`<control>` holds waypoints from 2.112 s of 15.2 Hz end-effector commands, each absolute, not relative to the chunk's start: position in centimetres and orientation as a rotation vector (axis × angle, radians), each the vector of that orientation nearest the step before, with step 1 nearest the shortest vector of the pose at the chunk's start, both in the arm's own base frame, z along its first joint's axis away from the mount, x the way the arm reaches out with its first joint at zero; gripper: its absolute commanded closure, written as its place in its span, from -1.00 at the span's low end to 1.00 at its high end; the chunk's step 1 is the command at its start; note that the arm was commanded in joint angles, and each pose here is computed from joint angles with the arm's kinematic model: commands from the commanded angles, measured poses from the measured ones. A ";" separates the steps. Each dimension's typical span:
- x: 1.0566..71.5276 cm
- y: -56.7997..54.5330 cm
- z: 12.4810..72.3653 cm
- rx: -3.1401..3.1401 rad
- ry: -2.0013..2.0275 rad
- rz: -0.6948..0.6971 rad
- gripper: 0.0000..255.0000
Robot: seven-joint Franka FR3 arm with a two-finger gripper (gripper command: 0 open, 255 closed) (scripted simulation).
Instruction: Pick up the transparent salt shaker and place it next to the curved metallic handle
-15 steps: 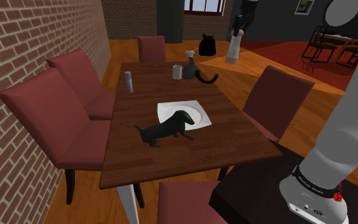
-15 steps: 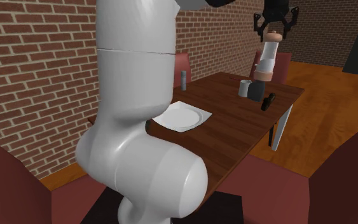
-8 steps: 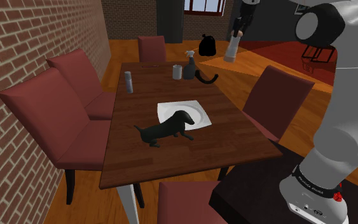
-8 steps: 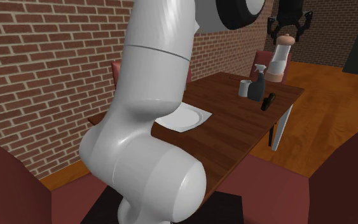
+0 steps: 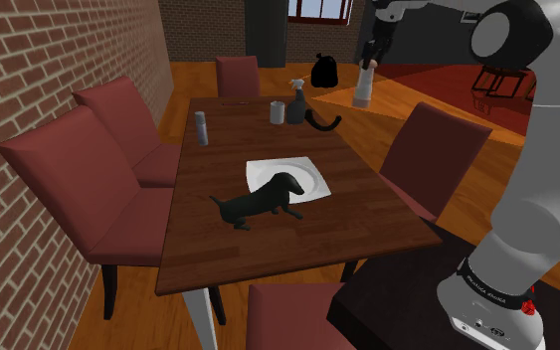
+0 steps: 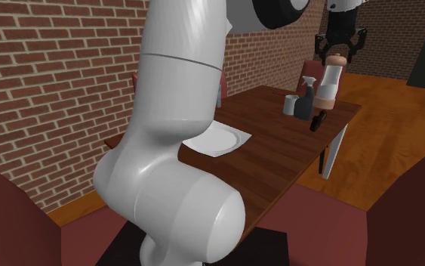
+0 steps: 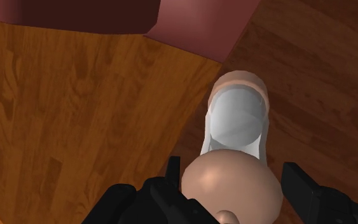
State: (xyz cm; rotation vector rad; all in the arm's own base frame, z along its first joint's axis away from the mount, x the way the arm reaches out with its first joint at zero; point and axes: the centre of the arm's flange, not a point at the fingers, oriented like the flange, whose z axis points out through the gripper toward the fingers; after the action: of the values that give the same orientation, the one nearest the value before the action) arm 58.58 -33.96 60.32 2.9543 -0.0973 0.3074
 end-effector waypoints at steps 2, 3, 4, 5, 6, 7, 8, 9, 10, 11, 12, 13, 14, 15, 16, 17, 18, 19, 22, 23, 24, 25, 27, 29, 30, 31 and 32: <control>58.5 -34.0 58.8 2.954 -0.097 0.308 1.00; 58.5 -34.0 58.2 2.954 -0.097 0.308 1.00; 58.5 -34.0 57.7 2.954 -0.097 0.308 1.00; 58.5 -34.0 57.2 2.954 -0.097 0.308 1.00; 58.5 -34.0 56.7 2.954 -0.097 0.308 1.00; 58.5 -34.0 56.1 2.954 -0.097 0.308 1.00; 58.5 -34.0 55.6 2.954 -0.097 0.308 1.00; 58.5 -34.0 55.1 2.954 -0.097 0.308 1.00; 58.5 -34.0 54.5 2.954 -0.097 0.308 1.00; 58.5 -34.0 54.0 2.954 -0.097 0.308 1.00; 58.5 -34.0 53.5 2.954 -0.097 0.308 1.00; 58.5 -34.0 53.0 2.954 -0.097 0.308 1.00; 58.5 -34.0 52.4 2.954 -0.097 0.308 1.00; 58.5 -34.0 51.9 2.954 -0.097 0.308 1.00; 58.5 -34.0 51.4 2.954 -0.097 0.308 1.00; 58.5 -34.0 50.8 2.954 -0.097 0.308 1.00; 58.5 -34.0 50.3 2.954 -0.097 0.308 1.00; 58.5 -34.0 49.8 2.954 -0.097 0.308 1.00; 58.5 -34.0 48.2 2.954 -0.097 0.308 1.00; 58.5 -34.0 47.7 2.954 -0.097 0.308 1.00; 58.5 -34.0 47.1 2.954 -0.097 0.308 1.00; 58.5 -34.0 46.6 2.954 -0.097 0.308 1.00; 58.5 -34.0 45.6 2.954 -0.097 0.308 1.00; 58.5 -34.0 44.5 2.954 -0.097 0.308 1.00; 58.5 -34.0 44.0 2.954 -0.097 0.308 1.00; 58.5 -34.0 43.5 2.954 -0.097 0.308 1.00; 58.5 -34.0 42.9 2.954 -0.097 0.308 1.00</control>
State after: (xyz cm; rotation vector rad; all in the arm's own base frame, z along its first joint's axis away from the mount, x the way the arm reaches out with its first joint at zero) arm 58.51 -34.08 43.43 2.9544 -0.0971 0.3075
